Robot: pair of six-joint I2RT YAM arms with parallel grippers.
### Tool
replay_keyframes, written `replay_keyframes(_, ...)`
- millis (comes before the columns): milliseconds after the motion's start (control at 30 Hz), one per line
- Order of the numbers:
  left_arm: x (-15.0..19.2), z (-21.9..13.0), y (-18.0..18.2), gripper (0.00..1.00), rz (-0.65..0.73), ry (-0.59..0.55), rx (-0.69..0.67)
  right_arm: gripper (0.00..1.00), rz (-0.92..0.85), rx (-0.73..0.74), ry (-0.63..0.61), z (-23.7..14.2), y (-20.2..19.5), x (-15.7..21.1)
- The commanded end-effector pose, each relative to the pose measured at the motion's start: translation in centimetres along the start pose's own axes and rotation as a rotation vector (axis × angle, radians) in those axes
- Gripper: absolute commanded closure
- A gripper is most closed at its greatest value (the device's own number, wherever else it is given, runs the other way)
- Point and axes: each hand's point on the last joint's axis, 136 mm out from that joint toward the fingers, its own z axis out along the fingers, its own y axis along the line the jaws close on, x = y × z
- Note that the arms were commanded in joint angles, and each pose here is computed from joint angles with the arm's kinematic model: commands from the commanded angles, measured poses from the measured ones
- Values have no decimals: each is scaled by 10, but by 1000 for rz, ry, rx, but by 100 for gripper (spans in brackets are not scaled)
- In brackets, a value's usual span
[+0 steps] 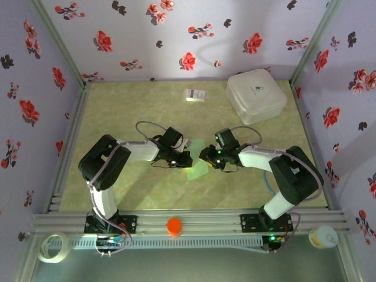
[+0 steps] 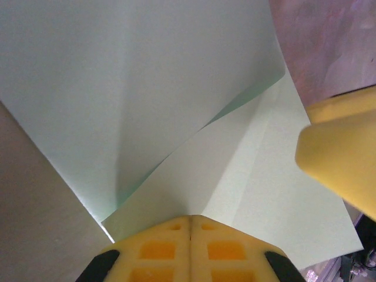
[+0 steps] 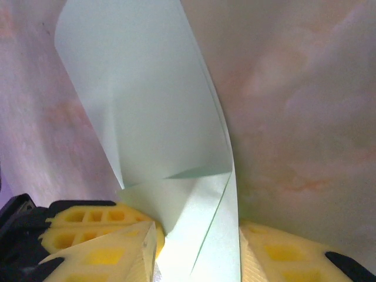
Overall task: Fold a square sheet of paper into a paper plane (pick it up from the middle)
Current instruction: Turn over the paper at the center of the table.
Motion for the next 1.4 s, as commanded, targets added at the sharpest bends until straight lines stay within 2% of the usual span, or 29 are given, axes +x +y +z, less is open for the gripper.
replay_keyframes(0,11,6,15,95,-29,42,-36,61,-17,-32,0,2,7,-7)
replay_keyframes(667,8,3,10,95,-24,35,-25,82,16,-115,0,9,-2,-11)
replay_keyframes(1000,4,0,3,94,-19,25,-10,85,16,-125,3,11,-2,-12)
replay_keyframes(1367,-12,-30,-24,89,30,-69,32,98,-24,-156,-41,-3,10,-17)
